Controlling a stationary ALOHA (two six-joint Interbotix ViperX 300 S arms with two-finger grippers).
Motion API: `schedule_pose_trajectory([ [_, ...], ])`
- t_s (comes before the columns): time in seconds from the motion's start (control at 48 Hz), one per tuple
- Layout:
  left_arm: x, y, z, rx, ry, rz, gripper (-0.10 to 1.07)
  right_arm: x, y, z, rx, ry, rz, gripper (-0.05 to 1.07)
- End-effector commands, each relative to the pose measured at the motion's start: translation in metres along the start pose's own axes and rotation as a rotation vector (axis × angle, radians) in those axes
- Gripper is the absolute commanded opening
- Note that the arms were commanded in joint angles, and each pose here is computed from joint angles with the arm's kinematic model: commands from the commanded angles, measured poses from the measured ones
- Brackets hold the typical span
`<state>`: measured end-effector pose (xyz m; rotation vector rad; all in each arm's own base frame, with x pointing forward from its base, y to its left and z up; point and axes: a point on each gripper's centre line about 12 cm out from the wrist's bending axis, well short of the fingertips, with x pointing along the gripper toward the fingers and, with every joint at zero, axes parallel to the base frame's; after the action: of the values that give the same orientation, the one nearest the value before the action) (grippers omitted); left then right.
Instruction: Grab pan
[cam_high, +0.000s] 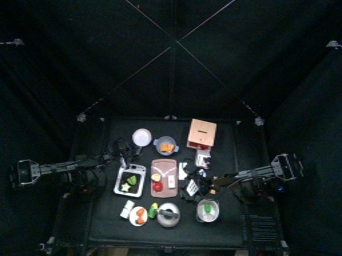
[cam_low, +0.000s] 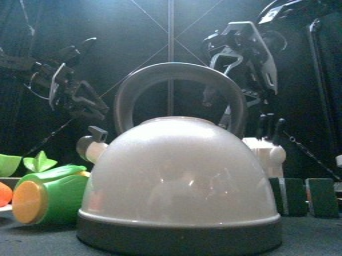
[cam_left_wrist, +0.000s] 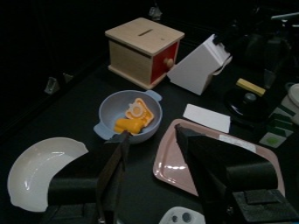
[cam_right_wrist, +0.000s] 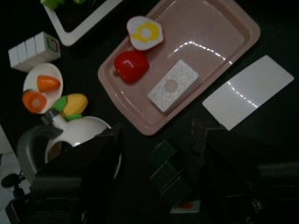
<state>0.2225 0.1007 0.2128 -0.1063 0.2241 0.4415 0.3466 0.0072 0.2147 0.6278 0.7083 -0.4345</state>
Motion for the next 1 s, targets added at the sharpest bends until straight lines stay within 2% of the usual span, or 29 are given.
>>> schedule_pose_trajectory([
  [0.0, 0.001, 0.005, 0.005, -0.006, -0.021, 0.019, 0.83, -0.005, 0.005, 0.023, 0.029, -0.052, 0.022, 0.94],
  [0.25, -0.002, 0.019, -0.001, -0.039, -0.006, 0.081, 0.83, 0.001, -0.004, 0.059, 0.026, -0.141, 0.017, 0.94],
  [0.458, 0.0, 0.049, -0.006, -0.082, 0.025, 0.203, 0.83, 0.004, -0.013, 0.075, 0.006, -0.189, 0.029, 0.94],
  [0.729, 0.026, 0.1, -0.018, -0.147, 0.18, 0.356, 0.83, 0.005, -0.017, 0.079, -0.052, -0.219, 0.042, 0.94],
  [0.979, 0.058, 0.13, -0.046, -0.125, 0.337, 0.391, 0.83, 0.005, -0.017, 0.081, -0.078, -0.233, 0.061, 0.94],
])
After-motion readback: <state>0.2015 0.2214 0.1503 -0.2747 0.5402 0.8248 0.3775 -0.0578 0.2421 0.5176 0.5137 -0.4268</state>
